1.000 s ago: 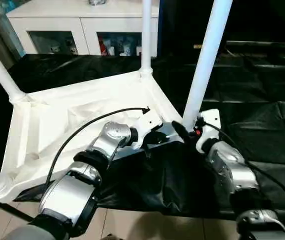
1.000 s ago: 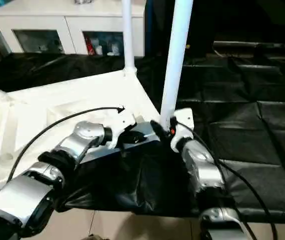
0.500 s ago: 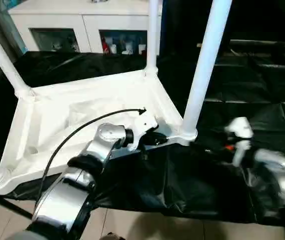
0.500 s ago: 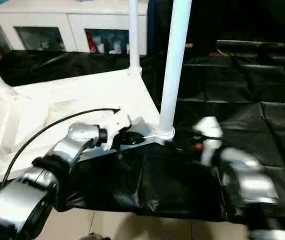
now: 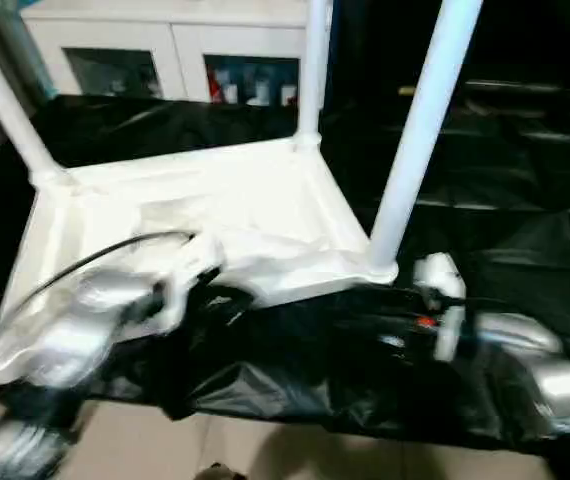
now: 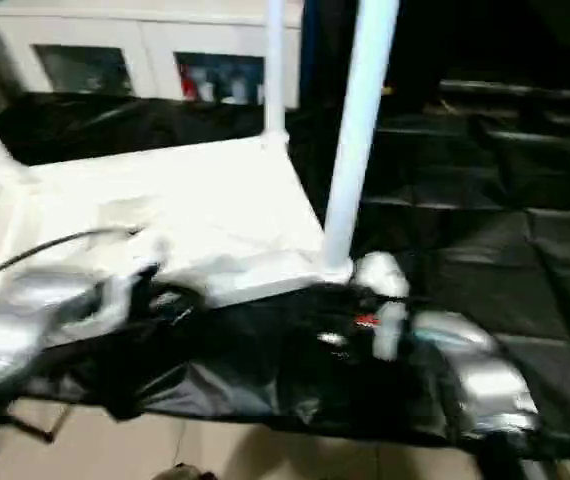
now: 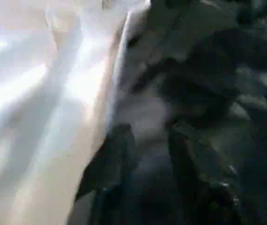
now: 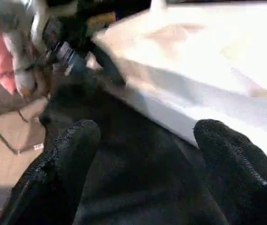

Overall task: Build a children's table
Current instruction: Rotate leg to tighten, then rotate table base

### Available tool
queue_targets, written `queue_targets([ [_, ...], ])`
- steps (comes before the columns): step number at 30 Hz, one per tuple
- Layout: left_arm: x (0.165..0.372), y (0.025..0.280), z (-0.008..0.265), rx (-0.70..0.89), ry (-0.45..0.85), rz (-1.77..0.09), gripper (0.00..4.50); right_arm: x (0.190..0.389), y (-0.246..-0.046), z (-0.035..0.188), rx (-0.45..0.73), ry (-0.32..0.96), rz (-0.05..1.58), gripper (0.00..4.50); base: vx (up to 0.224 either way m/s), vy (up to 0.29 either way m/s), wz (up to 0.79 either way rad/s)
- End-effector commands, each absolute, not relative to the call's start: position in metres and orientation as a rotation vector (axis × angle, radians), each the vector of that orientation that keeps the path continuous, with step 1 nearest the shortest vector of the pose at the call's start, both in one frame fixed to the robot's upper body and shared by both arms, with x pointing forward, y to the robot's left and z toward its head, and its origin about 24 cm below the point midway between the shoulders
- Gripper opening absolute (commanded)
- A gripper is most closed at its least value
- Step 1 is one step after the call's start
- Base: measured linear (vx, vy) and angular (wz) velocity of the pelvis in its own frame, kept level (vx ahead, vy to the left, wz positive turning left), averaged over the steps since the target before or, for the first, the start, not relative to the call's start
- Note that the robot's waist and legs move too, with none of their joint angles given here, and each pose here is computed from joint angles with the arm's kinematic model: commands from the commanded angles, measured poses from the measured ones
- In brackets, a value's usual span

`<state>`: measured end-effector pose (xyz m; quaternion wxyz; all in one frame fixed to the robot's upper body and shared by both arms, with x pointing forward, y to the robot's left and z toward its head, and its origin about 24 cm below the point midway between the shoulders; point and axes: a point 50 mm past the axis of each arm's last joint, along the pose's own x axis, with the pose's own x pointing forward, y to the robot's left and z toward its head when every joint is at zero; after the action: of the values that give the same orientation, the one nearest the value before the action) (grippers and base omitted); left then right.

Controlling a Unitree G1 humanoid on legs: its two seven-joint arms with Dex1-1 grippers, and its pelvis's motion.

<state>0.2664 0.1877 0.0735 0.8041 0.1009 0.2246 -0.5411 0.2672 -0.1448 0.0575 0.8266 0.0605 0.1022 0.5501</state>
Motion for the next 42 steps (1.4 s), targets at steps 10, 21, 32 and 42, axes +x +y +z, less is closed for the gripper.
queue_targets([
  [10, 0.22, 0.235, 0.086, 0.27, 0.657, -0.856, 2.72, 0.305, -0.097, 0.05, 0.258, 0.162, 0.934, 3.72, 0.0, 0.0, 0.0],
  [21, 0.202, 0.256, 0.086, 0.286, 0.714, -0.614, 3.69, 0.346, -0.111, 0.042, 0.385, 0.153, 0.463, 3.72, 0.0, 0.0, 0.0],
  [32, 0.213, 0.256, 0.079, 0.342, 0.691, -0.531, 4.46, 0.371, -0.157, 0.051, 0.369, 0.113, 0.143, 3.72, 0.0, 0.0, 0.0],
  [42, 0.236, 0.245, 0.08, 0.379, 0.552, -0.556, 4.49, 0.375, -0.228, 0.069, 0.271, 0.052, -0.065, 3.72, 0.0, 0.0, 0.0],
])
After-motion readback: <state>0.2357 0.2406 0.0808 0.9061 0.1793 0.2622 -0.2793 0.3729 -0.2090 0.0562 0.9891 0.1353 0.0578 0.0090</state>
